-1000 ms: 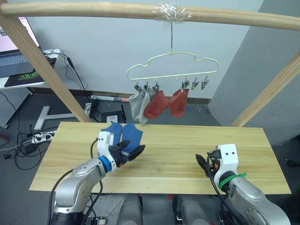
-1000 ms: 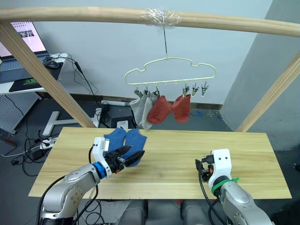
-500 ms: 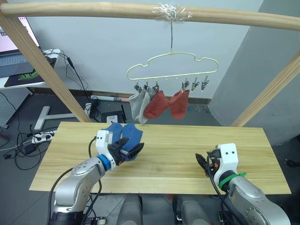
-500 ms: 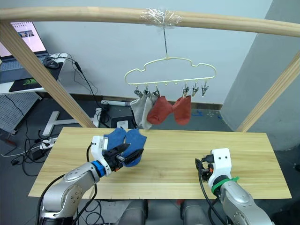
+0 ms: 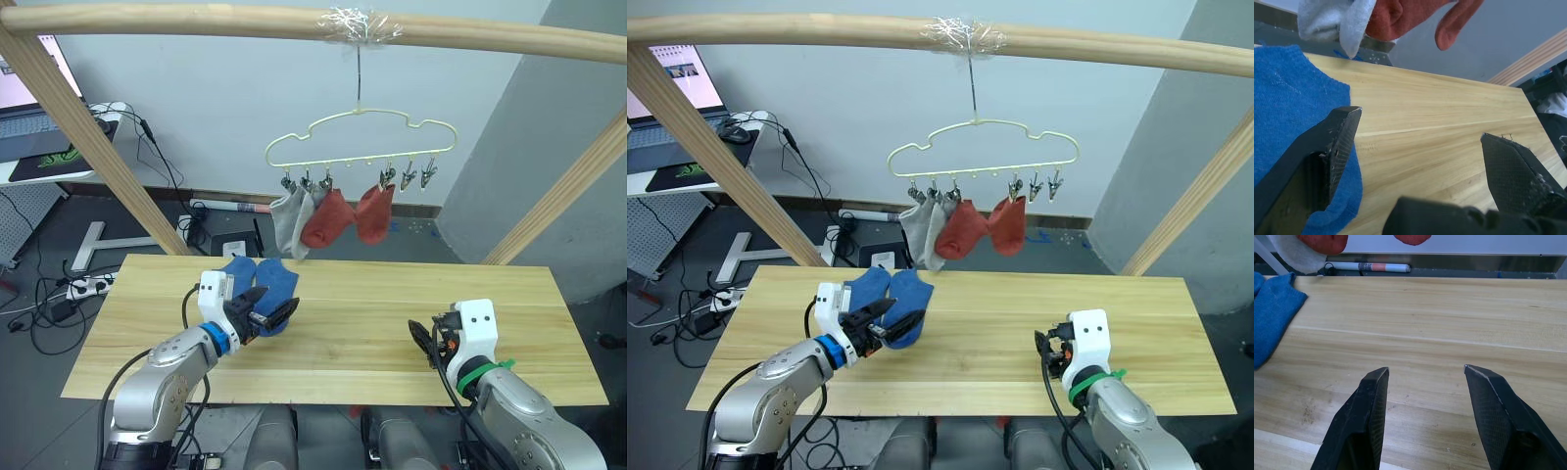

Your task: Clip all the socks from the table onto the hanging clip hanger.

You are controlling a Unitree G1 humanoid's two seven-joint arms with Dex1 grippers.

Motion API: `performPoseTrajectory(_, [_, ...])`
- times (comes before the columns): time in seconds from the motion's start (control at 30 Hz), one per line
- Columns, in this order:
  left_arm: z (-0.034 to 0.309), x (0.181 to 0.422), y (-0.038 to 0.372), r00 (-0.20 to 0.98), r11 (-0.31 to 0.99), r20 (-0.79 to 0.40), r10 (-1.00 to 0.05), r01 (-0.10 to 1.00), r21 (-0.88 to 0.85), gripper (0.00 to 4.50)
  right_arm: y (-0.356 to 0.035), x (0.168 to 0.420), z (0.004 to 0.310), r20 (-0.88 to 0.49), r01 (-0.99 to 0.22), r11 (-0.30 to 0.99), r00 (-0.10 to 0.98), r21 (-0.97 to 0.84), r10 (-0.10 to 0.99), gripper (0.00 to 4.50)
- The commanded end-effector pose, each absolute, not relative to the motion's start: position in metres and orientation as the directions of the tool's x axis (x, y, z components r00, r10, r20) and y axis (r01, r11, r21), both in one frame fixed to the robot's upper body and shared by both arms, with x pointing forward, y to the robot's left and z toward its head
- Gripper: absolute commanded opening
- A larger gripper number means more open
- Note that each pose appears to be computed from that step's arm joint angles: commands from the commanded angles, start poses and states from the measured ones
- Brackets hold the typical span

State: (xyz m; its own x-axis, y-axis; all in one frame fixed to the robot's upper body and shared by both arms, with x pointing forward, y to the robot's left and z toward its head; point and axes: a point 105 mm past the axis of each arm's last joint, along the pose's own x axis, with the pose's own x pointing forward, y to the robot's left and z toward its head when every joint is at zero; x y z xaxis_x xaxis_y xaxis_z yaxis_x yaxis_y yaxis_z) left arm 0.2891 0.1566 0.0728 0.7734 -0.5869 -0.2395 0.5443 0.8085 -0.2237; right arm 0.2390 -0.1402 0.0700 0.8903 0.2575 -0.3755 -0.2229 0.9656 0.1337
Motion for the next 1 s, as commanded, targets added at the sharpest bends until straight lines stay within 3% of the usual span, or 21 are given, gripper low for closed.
performPoseTrajectory(0.03, [0.093,0.295,0.151,0.753,0.779,-0.198,-0.627,0.611,-0.141,4.48,-0.144,0.251,0.088,-0.309,-0.197,0.972,0.923,0.131,0.229,2.51])
performPoseTrajectory(0.13, [0.103,0.296,0.145,0.704,0.729,-0.200,-0.682,0.675,-0.113,4.48,-0.141,0.262,0.100,-0.273,-0.197,0.971,0.935,0.135,0.227,2.51])
performPoseTrajectory(0.53, [0.173,0.325,0.132,0.653,0.653,-0.023,-0.757,0.755,-0.051,4.48,-0.130,0.316,0.155,-0.134,-0.234,0.968,0.960,0.091,0.245,2.51])
performPoseTrajectory(1.0, [0.228,0.335,0.111,0.521,0.522,0.030,-0.853,0.851,0.060,4.48,-0.103,0.372,0.198,-0.035,-0.328,0.943,0.943,0.052,0.330,2.51])
